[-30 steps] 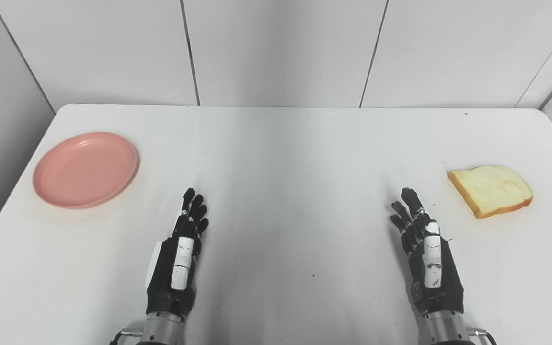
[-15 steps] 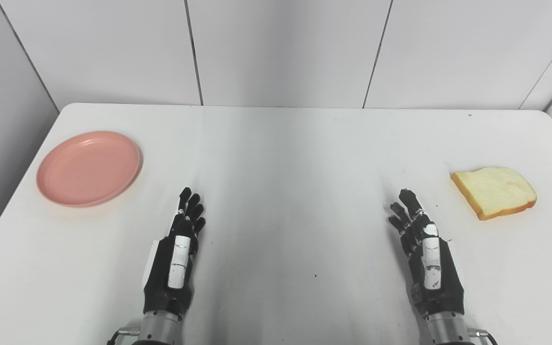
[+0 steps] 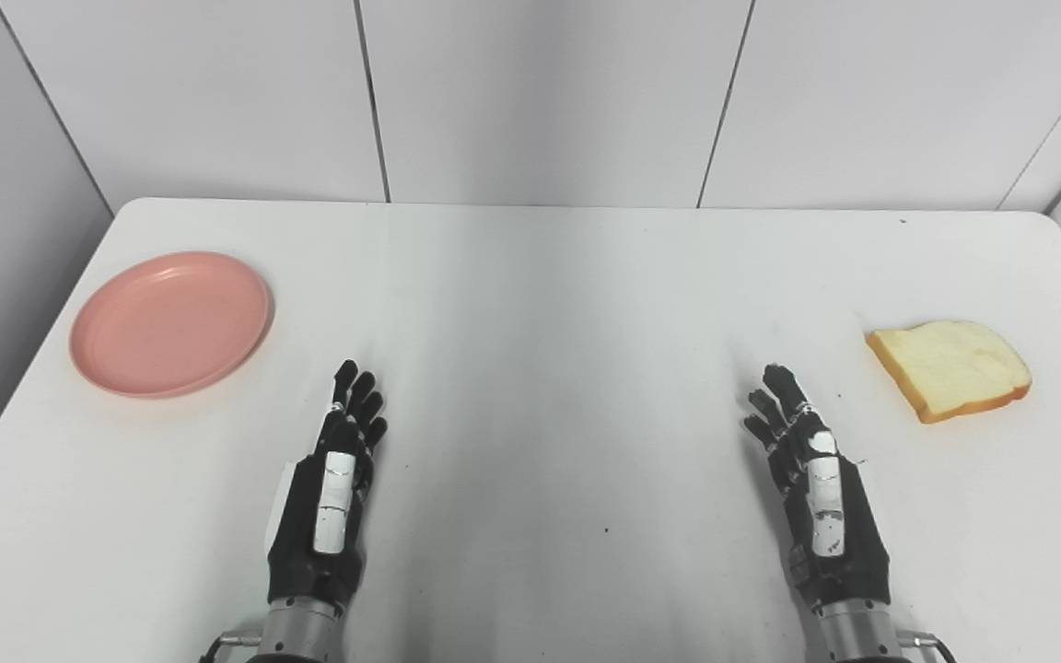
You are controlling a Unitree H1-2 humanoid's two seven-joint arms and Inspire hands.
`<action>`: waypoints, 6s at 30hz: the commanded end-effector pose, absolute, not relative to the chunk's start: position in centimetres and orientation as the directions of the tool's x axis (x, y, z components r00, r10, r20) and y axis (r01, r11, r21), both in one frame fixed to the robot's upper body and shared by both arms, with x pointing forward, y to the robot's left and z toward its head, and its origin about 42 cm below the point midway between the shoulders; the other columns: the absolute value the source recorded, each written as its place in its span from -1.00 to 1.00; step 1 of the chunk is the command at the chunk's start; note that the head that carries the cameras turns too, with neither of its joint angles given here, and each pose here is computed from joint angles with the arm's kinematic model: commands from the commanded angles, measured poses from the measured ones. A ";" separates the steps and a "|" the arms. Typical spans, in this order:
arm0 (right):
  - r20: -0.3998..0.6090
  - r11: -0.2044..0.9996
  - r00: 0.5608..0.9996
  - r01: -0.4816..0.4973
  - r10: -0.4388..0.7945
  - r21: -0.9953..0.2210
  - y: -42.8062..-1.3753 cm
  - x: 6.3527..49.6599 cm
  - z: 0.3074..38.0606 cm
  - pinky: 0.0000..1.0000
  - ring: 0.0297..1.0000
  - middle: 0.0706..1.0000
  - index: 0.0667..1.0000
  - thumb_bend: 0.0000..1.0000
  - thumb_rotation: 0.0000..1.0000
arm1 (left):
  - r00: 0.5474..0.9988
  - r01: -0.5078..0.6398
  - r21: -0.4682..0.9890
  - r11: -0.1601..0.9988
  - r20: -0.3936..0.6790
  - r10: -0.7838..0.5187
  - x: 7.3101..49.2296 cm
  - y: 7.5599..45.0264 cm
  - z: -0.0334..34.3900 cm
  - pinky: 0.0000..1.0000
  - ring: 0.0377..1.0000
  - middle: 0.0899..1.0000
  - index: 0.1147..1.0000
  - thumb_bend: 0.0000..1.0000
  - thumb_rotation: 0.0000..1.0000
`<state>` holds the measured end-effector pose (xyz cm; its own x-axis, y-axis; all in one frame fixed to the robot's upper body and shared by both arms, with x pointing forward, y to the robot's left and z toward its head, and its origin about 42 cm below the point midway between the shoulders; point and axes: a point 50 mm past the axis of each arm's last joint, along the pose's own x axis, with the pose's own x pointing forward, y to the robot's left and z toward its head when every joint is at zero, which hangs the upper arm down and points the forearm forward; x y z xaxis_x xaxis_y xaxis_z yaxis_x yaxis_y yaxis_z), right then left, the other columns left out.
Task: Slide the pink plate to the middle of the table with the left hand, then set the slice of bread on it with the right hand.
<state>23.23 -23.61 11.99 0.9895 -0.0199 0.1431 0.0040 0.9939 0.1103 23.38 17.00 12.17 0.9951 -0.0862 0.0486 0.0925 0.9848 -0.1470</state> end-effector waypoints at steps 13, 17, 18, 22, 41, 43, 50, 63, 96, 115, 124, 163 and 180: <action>0.077 0.994 0.997 0.021 -0.029 0.110 -27.1 22.5 8.5 0.99 0.93 0.96 0.85 0.59 1.00 | 0.993 0.090 -0.149 0.985 0.091 -0.077 23.7 13.3 10.8 1.00 1.00 1.00 1.00 0.60 0.90; 0.073 0.994 0.997 0.017 -0.025 0.112 -27.4 22.6 8.2 1.00 0.94 0.98 0.87 0.61 1.00 | 0.993 0.090 -0.150 0.985 0.093 -0.076 23.7 13.0 10.6 1.00 1.00 1.00 1.00 0.51 0.91; 0.069 0.993 0.997 0.017 -0.025 0.115 -27.4 22.6 8.2 1.00 0.95 0.98 0.87 0.61 1.00 | 0.992 0.090 -0.146 0.985 0.096 -0.076 23.7 12.9 10.5 1.00 1.00 1.00 1.00 0.51 0.91; 0.065 0.993 0.998 0.013 -0.021 0.116 -27.3 22.6 8.0 1.00 0.97 1.00 0.90 0.63 1.00 | 0.992 0.087 -0.141 0.986 0.099 -0.073 23.7 12.9 10.4 1.00 1.00 1.00 1.00 0.48 0.95; 0.059 0.994 0.998 0.009 -0.016 0.113 -26.4 23.0 7.0 1.00 0.96 0.99 0.87 0.68 1.00 | 0.992 0.089 -0.140 0.986 0.100 -0.075 23.9 13.6 8.9 1.00 1.00 1.00 1.00 0.52 0.94; 0.059 0.993 0.998 0.011 -0.018 0.115 -26.4 23.0 7.0 1.00 0.96 0.99 0.87 0.68 1.00 | 0.992 0.087 -0.139 0.987 0.099 -0.074 23.9 13.7 8.9 1.00 1.00 1.00 1.00 0.52 0.94; 0.057 0.993 0.998 0.011 -0.018 0.117 -26.1 23.0 7.1 1.00 0.96 0.99 0.88 0.66 1.00 | 0.992 0.085 -0.137 0.987 0.105 -0.071 23.8 13.9 9.0 1.00 1.00 1.00 1.00 0.52 0.95; 0.059 0.994 0.998 -0.003 -0.004 0.113 -24.7 23.3 7.0 1.00 0.95 0.97 0.84 0.63 1.00 | 0.960 0.079 -0.174 0.981 0.277 -0.028 25.6 16.5 14.7 1.00 0.98 1.00 1.00 0.83 0.85; 0.057 0.992 0.998 -0.009 0.003 0.122 -24.1 23.3 7.0 0.97 0.90 0.93 0.81 0.62 1.00 | 0.890 -0.064 -0.120 0.991 0.442 0.111 38.8 34.2 26.5 0.67 0.75 0.77 0.83 0.82 0.80; 0.058 0.992 0.998 -0.010 0.003 0.122 -24.2 23.3 6.9 0.95 0.90 0.92 0.82 0.61 1.00 | 0.895 -0.207 -0.043 0.977 0.394 0.207 43.4 43.5 26.1 0.53 0.70 0.76 0.75 0.88 0.76; 0.058 0.993 0.998 -0.012 0.005 0.115 -24.3 23.1 7.1 0.94 0.90 0.91 0.82 0.60 1.00 | 0.896 -0.279 -0.015 0.960 0.355 0.266 44.7 46.2 24.4 0.61 0.76 0.78 0.87 0.78 0.84; 0.066 0.995 0.998 -0.007 0.000 0.101 -24.4 22.3 7.7 0.85 0.83 0.86 0.81 0.64 1.00 | 0.908 -0.385 -0.044 0.922 0.160 0.386 46.4 46.3 17.8 0.58 0.64 0.65 0.72 0.65 0.67; 0.064 0.995 0.998 -0.007 0.000 0.103 -24.1 21.9 8.0 0.81 0.82 0.84 0.79 0.62 1.00 | 0.934 -0.348 -0.012 0.937 0.082 0.348 46.5 44.9 15.6 0.42 0.56 0.58 0.60 0.78 0.62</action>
